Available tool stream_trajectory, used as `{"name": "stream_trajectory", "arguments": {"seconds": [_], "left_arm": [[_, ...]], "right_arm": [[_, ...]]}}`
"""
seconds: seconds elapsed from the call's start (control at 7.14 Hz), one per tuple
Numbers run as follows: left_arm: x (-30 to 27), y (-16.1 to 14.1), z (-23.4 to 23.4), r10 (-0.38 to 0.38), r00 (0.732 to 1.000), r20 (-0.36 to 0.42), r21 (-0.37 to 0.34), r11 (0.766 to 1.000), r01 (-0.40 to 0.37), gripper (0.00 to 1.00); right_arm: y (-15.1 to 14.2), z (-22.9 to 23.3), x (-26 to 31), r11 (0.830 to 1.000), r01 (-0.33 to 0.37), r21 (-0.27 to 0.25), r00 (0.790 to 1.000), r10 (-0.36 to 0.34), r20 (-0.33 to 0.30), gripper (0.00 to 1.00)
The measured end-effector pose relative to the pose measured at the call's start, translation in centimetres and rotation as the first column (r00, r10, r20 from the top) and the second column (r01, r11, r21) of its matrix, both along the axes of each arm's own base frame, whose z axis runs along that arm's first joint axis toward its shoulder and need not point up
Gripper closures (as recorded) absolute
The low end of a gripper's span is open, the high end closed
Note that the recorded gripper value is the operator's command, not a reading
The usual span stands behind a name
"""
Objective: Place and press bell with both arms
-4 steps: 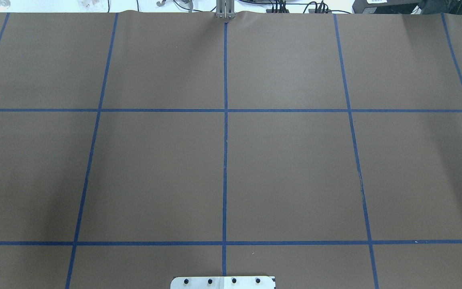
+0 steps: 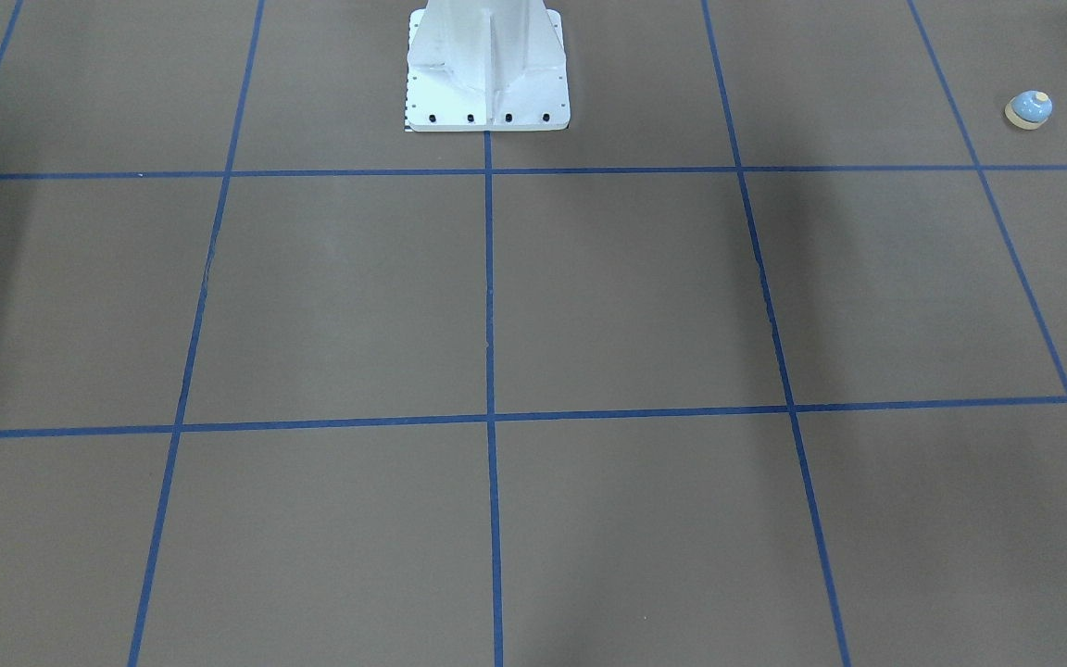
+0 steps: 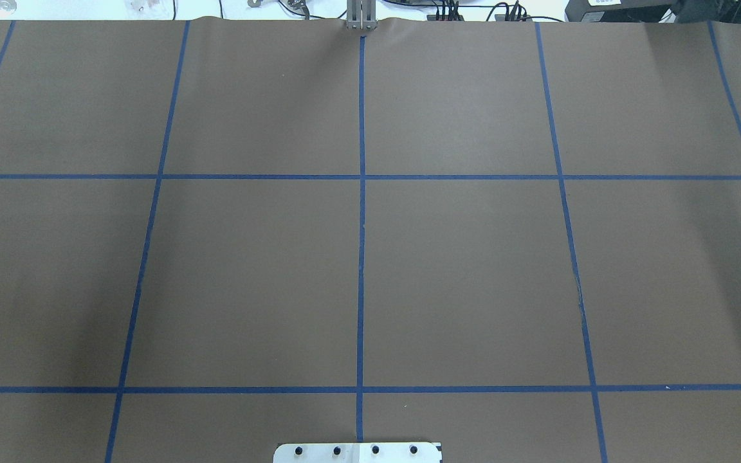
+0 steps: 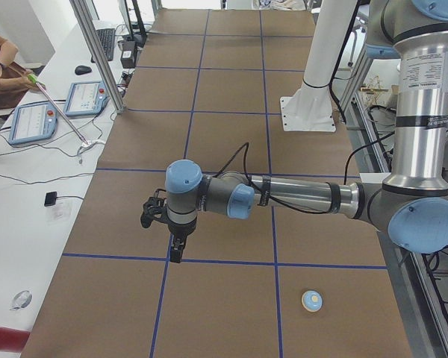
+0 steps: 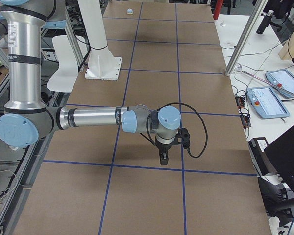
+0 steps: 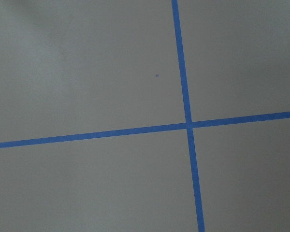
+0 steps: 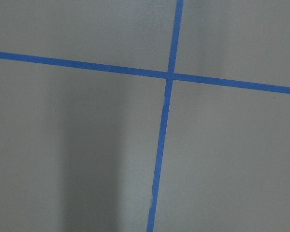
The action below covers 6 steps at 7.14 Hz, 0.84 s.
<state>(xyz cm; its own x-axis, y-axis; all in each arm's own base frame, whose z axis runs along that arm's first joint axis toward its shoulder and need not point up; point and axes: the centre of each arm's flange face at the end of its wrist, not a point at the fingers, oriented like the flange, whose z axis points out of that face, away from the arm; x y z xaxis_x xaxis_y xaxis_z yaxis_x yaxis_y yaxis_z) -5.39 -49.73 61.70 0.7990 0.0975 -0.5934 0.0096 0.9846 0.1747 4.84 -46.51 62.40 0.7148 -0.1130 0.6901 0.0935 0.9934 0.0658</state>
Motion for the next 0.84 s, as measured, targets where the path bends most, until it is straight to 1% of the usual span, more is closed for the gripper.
{"name": "stream_trajectory", "arguments": {"seconds": [0.28, 0.42, 0.56, 0.84], "left_arm": [[0.1, -0.3, -0.8, 0.004, 1.0, 0.011, -0.019, 1.0, -0.003, 0.0], [0.3, -0.5, -2.3, 0.01, 1.0, 0.027, -0.038, 0.999, -0.009, 0.0], [0.5, -0.2, -4.4, 0.016, 0.997, 0.072, -0.055, 0.998, -0.012, 0.0], [1.5, 1.9, -10.2, 0.036, 0.98, 0.195, -0.097, 0.995, -0.018, 0.0]], "right_arm": [[-0.1, 0.0, 0.0, 1.0, 0.0, 0.001, 1.0, 0.0, 0.001, 0.0], [-0.1, -0.1, 0.0, 1.0, 0.0, 0.003, 1.0, 0.0, 0.001, 0.0], [-0.2, -0.2, 0.0, 1.0, 0.0, 0.006, 1.0, 0.0, -0.001, 0.0], [-0.3, -0.3, 0.0, 1.0, 0.0, 0.008, 1.0, 0.0, -0.006, 0.0]]}}
